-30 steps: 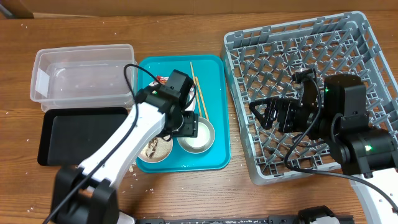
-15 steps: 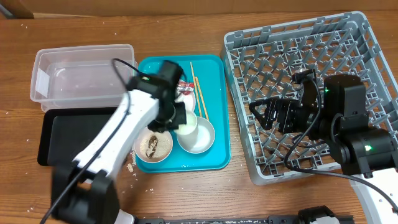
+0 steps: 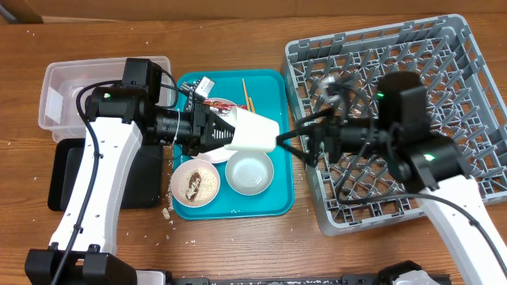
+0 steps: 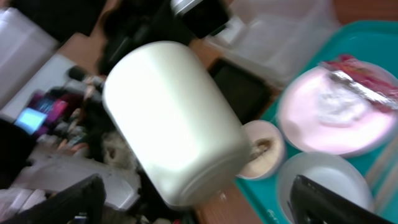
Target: Sort waste into correct bins and load items into the dishwasher
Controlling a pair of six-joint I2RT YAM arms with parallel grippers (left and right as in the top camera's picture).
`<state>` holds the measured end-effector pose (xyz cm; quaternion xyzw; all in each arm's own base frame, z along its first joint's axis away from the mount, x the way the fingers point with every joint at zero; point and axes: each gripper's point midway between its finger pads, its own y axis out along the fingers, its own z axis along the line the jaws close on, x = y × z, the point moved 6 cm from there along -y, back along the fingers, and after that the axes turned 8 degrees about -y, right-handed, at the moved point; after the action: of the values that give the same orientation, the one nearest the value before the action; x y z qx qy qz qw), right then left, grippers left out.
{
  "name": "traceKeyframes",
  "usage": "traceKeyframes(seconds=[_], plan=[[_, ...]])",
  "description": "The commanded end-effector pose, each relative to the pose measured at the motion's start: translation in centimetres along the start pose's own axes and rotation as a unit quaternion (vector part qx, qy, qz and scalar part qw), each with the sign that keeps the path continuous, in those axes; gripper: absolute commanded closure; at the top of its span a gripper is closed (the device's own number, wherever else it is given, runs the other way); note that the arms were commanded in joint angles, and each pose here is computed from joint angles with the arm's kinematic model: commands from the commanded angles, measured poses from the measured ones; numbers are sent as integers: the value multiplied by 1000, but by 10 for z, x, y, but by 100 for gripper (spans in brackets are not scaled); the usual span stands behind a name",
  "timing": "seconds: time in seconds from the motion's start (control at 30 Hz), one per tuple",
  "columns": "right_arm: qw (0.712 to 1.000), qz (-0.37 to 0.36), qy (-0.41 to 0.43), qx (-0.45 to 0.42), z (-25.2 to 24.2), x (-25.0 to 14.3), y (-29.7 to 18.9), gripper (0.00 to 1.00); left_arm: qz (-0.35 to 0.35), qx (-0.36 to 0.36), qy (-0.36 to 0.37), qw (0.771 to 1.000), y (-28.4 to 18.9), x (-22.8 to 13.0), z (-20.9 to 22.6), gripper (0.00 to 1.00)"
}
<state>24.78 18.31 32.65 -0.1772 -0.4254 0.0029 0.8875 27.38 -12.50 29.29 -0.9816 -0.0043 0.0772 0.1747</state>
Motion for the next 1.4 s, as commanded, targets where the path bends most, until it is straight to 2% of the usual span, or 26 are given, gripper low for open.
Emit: traceKeyframes(seconds=[0.0,0.07,0.23,0.27,0.33,0.37,0.4,0.43,0.5,0.53,0.57,0.63,0.73,0.77,0.8,0.83,0.87,0.93,1.0,1.07,1.13,1.2,1.37], plan=[[992,11,-53,113,29,5,12,6,22,-57,27,998,0,-7,-15,96],[991,18,-56,123,32,3,19,8,23,-56,26,998,1,-8,-15,96],[987,13,-74,140,41,8,27,31,26,-45,34,998,4,-9,-13,94],[988,10,-73,139,40,9,26,32,27,-40,33,998,5,-9,-12,93],[987,5,-78,137,40,11,25,32,28,-33,30,999,6,-10,-11,91],[987,3,-82,137,40,12,25,25,29,-30,29,999,7,-11,-10,91],[987,1,-85,138,40,13,25,13,30,-28,28,999,8,-12,-10,92],[987,0,-87,138,41,14,25,11,32,-27,28,999,8,-12,-10,92],[986,-2,-91,139,41,15,25,24,33,-27,26,999,8,-13,-10,92],[986,-3,-91,139,41,15,25,30,33,-27,26,999,8,-13,-10,92],[986,-3,-90,139,41,15,25,30,33,-27,26,999,8,-13,-10,92],[987,-1,-80,139,41,15,25,43,33,-27,26,999,8,-13,-10,90],[991,-9,-72,116,36,17,19,41,22,-5,31,999,7,-9,-5,38],[995,-19,-61,77,29,18,9,41,6,31,33,999,4,-5,4,14],[997,-25,-51,47,23,18,3,41,-8,65,24,998,0,-1,13,5],[999,-31,-38,2,16,17,-6,41,-23,100,12,995,-3,2,21,0],[994,-42,-7,-101,0,12,-25,41,-52,166,-14,985,-12,8,37,0],[973,-44,34,-225,-16,1,-49,41,-84,229,-44,969,-22,14,52,0],[924,-35,97,-367,-28,-22,-79,41,-100,258,-59,959,-26,16,59,0],[897,-22,136,-421,-31,-37,-91,41,-103,258,-54,959,-26,18,58,0],[850,33,221,-477,-32,-73,-104,41,-108,256,-47,959,-26,21,57,0],[826,76,261,-495,-33,-93,-107,41,-111,255,-42,960,-26,22,57,0],[799,155,306,-494,-43,-114,-100,40,-117,254,-33,960,-26,26,56,0]])
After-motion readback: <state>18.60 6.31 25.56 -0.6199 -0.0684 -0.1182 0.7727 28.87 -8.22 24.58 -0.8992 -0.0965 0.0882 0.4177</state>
